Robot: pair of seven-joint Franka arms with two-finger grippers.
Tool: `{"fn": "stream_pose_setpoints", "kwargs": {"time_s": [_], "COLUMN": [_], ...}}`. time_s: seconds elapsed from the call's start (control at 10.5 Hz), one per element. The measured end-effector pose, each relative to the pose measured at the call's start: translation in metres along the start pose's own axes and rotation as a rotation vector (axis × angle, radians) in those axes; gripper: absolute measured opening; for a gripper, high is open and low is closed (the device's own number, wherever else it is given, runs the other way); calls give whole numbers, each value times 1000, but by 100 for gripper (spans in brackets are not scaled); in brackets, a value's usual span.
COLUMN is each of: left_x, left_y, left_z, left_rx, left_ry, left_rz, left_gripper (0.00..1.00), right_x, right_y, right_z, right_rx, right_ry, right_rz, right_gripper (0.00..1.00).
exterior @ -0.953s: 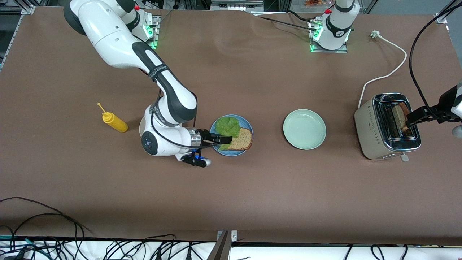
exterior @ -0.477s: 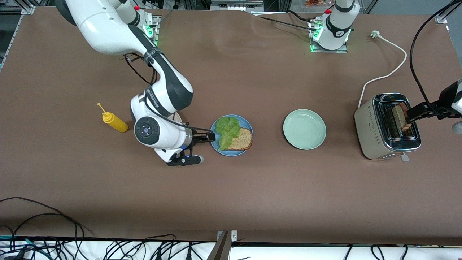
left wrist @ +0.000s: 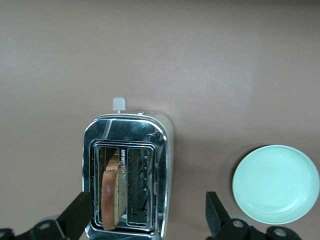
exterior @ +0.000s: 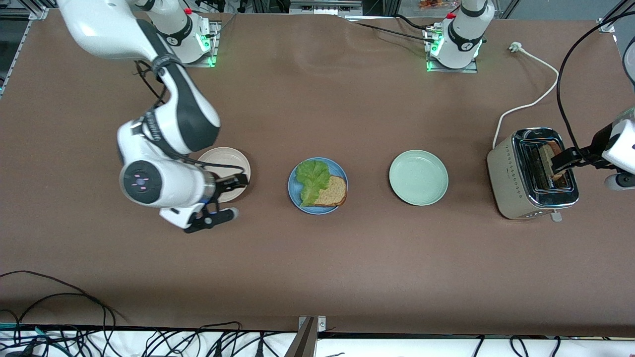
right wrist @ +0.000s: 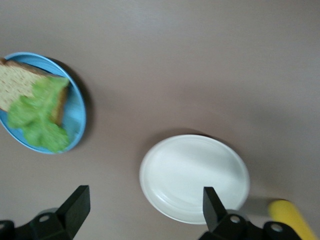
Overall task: Make sandwich in blue plate with both arms
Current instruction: 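Move the right gripper to the mustard bottle while the left gripper enters the toaster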
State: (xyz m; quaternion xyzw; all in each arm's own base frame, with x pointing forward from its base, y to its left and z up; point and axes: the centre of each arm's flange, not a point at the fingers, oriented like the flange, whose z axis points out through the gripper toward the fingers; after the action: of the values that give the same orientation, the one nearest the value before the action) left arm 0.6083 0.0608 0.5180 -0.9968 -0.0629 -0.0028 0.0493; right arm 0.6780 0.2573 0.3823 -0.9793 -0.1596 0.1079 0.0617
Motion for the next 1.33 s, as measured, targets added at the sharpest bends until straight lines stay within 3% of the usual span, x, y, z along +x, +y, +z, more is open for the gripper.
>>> {"fn": "stream_pose_setpoints", "kwargs": {"time_s": [0.38,0.67,0.86,1.05,1.24,1.33], "left_x": [-8,-18,-23,-25,-27,-29], "left_y": [-56,-68,-69,-68,-66,-66], "left_z": [68,134,153,156,159,159], "left_rx": [-2,-9,-11,-13,-16,-20], "left_ry": [-106,-230,-265,-275,-283,-294], "left_rz": [-12,-29,-30,-21,0,25], "left_gripper": [100,100,100,92,66,51], "right_x": [-53,-103,-130,-152,-166,-170], "right_y": [111,199,265,320,367,384], "right_z": [-23,-31,-28,-16,14,35], "right_rx": [-63,-45,-9,31,110,184], "right_ry": [-81,-121,-126,-116,-57,13], "right_rz": [-214,-378,-481,-596,-744,-818], "right_gripper": [100,100,100,100,100,100]}}
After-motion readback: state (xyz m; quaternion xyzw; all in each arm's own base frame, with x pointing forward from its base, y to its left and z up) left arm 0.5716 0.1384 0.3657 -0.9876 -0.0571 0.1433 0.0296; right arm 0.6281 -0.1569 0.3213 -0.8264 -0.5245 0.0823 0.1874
